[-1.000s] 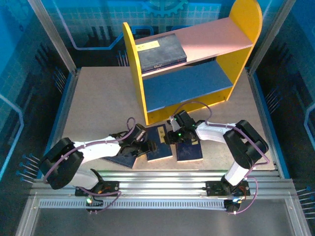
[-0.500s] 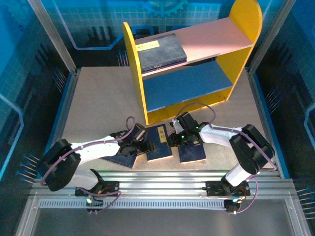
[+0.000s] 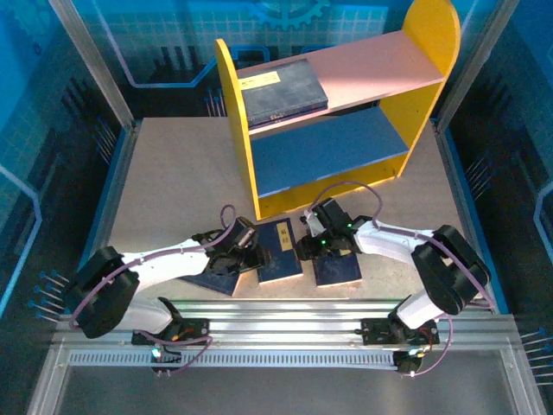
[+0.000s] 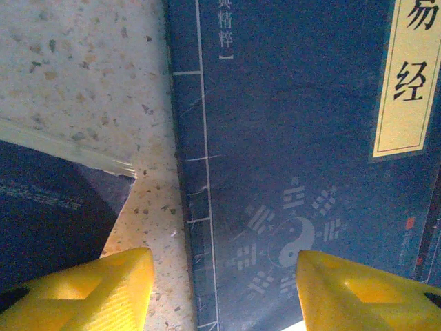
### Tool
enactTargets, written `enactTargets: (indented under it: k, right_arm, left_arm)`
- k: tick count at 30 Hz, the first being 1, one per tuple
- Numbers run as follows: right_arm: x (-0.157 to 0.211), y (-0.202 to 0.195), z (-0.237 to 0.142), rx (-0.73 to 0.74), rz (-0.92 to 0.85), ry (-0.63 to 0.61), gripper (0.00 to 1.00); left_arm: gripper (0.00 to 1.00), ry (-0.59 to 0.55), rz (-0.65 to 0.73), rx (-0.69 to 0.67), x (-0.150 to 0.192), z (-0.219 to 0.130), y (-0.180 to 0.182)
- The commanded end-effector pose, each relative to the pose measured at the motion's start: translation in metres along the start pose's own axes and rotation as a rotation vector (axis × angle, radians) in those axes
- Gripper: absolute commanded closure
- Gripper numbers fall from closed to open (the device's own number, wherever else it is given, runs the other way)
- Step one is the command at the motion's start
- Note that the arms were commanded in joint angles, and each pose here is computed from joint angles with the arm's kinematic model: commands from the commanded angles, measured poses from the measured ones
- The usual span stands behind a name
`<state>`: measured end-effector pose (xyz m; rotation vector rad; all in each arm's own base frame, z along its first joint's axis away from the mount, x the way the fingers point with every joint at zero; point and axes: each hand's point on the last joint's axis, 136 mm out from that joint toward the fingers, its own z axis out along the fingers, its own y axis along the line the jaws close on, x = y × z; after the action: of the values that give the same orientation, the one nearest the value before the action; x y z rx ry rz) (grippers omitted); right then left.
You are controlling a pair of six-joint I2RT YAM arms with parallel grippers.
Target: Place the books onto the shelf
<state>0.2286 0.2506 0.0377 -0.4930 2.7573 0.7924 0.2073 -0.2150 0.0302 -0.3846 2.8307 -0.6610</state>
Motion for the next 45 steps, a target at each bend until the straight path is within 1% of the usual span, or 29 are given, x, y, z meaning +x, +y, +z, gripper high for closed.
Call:
enactTargets:
  k: [1,5,10,17,21,26,29,31,34,38,45]
  right_arm:
    - [-0.001,0.008,0.005,-0.014,-0.004,0.020,0.63]
    - [-0.003,0.012,0.011,-0.008,-0.014,0.026,0.64]
    - [0.002,0.005,0.020,0.048,-0.020,0.054,0.66]
    - [0.017,-0.026,0.028,0.199,-0.012,0.104,0.73]
    - [0.021,-0.028,0.030,0.198,-0.015,0.115,0.73]
    - [0.024,-0.026,0.033,0.175,-0.013,0.120,0.74]
    - [0.025,-0.025,0.034,0.165,-0.010,0.119,0.74]
    - [0.027,-0.025,0.034,0.160,-0.010,0.122,0.74]
    - [0.028,-0.025,0.036,0.156,-0.012,0.125,0.75]
    - [0.028,-0.025,0.037,0.152,-0.009,0.124,0.75]
    - [0.029,-0.025,0.038,0.143,-0.010,0.124,0.75]
  left_arm:
    - [0.42,0.014,0.012,-0.013,0.003,0.004,0.004]
    - [0.42,0.024,0.013,-0.013,0.004,0.007,0.002]
    - [0.42,0.031,0.013,-0.008,0.005,0.009,0.001]
    - [0.42,0.035,0.010,0.010,0.003,0.015,-0.005]
    - [0.43,0.045,0.011,0.032,0.001,0.021,-0.013]
    - [0.43,0.017,0.037,0.145,-0.013,0.018,-0.049]
    - [0.43,-0.015,0.071,0.210,-0.024,0.006,-0.073]
    - [0.43,-0.047,0.104,0.244,-0.033,-0.009,-0.091]
    - [0.42,-0.080,0.149,0.255,-0.044,-0.028,-0.108]
    - [0.42,-0.095,0.158,0.274,-0.048,-0.038,-0.117]
    - [0.44,-0.064,0.134,0.234,-0.043,-0.022,-0.105]
